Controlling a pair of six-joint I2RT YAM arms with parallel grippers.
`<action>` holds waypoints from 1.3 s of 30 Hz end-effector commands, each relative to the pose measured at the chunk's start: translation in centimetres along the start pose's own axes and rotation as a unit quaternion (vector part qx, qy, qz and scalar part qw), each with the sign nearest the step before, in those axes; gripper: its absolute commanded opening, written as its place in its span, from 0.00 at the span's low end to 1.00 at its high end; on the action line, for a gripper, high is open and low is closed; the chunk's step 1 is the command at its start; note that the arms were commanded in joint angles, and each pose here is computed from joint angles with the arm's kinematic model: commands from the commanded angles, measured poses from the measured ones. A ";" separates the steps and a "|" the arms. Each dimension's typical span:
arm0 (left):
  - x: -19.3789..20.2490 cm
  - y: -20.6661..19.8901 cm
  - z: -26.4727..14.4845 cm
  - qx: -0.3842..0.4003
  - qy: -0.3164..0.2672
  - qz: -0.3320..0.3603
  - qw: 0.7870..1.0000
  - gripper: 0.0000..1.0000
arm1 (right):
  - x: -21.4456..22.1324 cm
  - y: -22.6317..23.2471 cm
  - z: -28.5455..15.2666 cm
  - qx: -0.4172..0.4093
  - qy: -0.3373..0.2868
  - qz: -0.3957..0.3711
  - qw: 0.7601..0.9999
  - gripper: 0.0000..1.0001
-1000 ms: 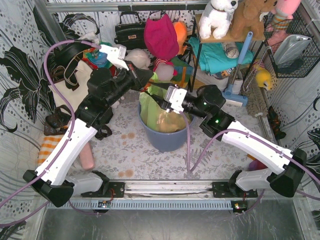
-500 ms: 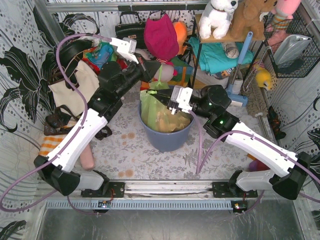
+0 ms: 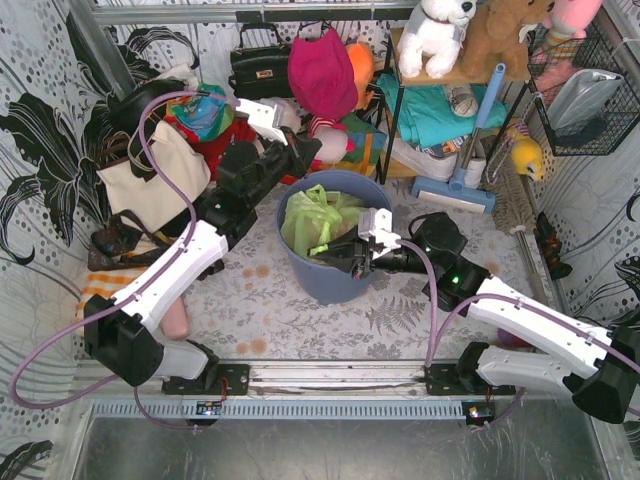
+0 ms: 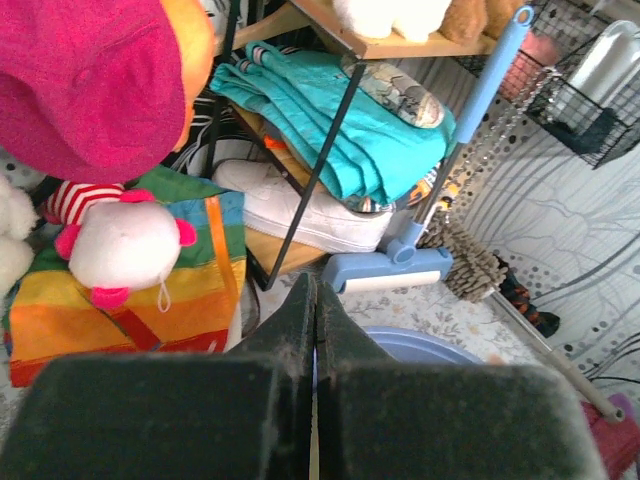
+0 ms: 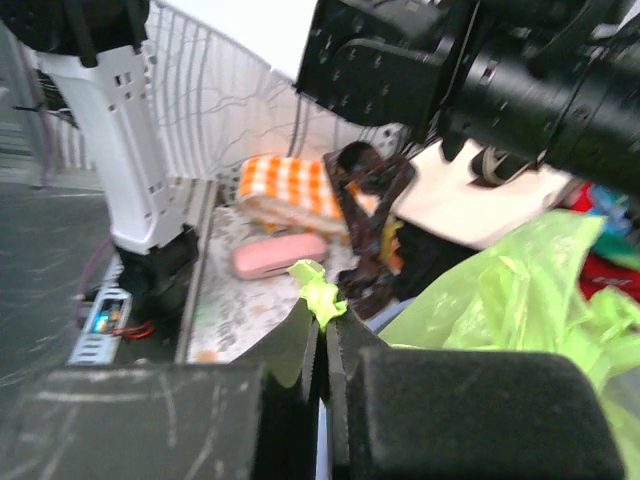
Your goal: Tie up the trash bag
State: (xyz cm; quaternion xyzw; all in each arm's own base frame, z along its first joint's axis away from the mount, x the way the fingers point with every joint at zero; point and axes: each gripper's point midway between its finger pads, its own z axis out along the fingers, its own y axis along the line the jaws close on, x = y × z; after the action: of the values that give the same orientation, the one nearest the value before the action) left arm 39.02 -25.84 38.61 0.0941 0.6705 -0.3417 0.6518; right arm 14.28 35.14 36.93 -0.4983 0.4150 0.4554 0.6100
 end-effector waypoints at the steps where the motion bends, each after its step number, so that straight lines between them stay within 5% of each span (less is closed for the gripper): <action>1: -1.7 1.8 0.5 -0.033 -0.050 0.028 0.998 0.00 | 0.3 2.5 -0.8 -0.028 -0.009 0.079 0.996 0.00; 7: -2.6 0.9 0.1 -0.015 -0.010 -0.002 1.000 0.00 | 2.2 1.7 -1.4 0.007 0.020 0.066 0.998 0.00; 15: -5.0 -4.0 -4.3 0.049 0.050 -0.037 0.997 0.40 | 0.3 -2.3 -0.3 0.070 0.004 -0.042 0.997 0.00; 25: -4.1 -5.4 -5.3 0.065 0.147 -0.051 0.986 0.54 | -0.1 -4.5 1.0 0.087 0.020 -0.103 0.991 0.00; 31: -1.8 -4.9 -5.7 0.052 0.194 -0.066 0.977 0.54 | -2.3 -1.9 0.7 0.027 0.011 -0.058 0.998 0.60; 36: -1.9 -4.6 -6.3 0.042 0.186 -0.063 0.980 0.55 | -7.1 -1.4 -0.8 0.047 -0.025 0.020 0.998 0.69; 39: -2.3 -4.4 -6.6 0.035 0.177 -0.057 0.982 0.55 | -9.5 -3.9 -2.2 0.141 -0.028 0.102 0.984 0.73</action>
State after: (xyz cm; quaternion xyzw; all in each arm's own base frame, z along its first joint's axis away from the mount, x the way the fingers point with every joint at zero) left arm 32.01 -25.29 39.91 0.1362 0.7846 -0.3815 0.4693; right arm 15.53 34.04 41.13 -0.4640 0.4508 0.4271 0.6317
